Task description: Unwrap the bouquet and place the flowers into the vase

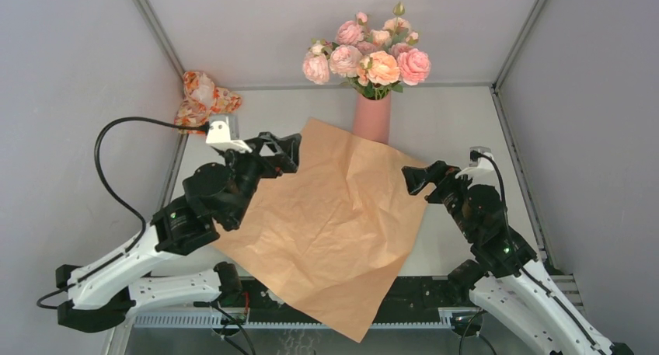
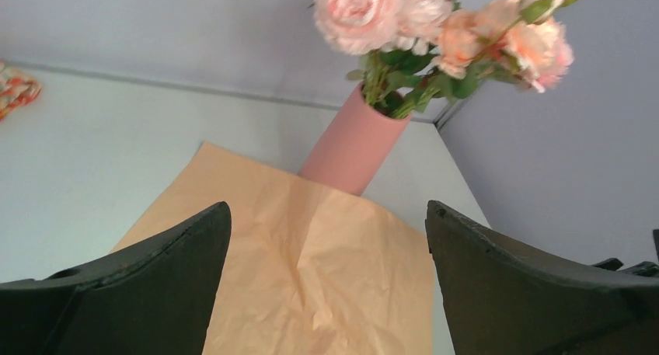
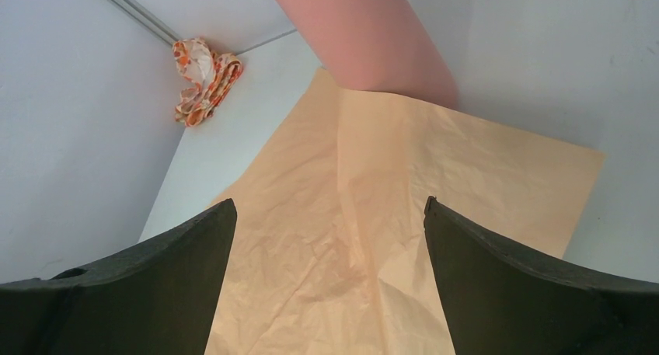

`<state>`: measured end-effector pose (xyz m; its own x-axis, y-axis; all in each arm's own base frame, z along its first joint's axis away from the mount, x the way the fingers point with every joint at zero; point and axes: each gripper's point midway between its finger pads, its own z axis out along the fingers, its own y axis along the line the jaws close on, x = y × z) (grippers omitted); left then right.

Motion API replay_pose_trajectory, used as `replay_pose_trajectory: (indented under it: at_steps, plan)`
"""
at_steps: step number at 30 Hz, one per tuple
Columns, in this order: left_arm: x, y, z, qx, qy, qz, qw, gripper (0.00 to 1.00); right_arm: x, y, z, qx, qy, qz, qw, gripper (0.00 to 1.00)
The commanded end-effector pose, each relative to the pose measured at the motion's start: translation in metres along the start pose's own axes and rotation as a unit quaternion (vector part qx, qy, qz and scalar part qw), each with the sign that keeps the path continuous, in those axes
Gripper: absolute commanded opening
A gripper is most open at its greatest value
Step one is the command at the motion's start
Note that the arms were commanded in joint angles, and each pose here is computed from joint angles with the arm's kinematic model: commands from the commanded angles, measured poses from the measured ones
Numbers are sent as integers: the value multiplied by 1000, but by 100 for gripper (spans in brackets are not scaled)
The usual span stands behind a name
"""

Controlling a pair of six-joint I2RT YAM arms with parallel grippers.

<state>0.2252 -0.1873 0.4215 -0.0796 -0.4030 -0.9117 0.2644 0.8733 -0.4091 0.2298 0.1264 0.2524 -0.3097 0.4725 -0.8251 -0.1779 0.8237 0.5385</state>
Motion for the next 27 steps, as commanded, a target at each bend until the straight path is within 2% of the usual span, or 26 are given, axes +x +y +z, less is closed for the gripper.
replay_pose_trajectory:
  at_steps: [1, 7, 17, 27]
  plan:
    - [2, 37, -25, -39, 7, -51, 998, 99, -22, 10, -10, -10, -31, 16, 999, 100]
    - [21, 73, -46, -69, 25, -65, 995, 98, -27, -1, -19, 11, -47, 19, 999, 100]
    - [4, 114, -75, -109, 9, -102, 989, 97, -31, -22, -29, 53, -65, 3, 996, 100]
    - [1, 131, -86, -130, 6, -107, 986, 97, -15, -4, -8, 32, -27, 7, 999, 100]
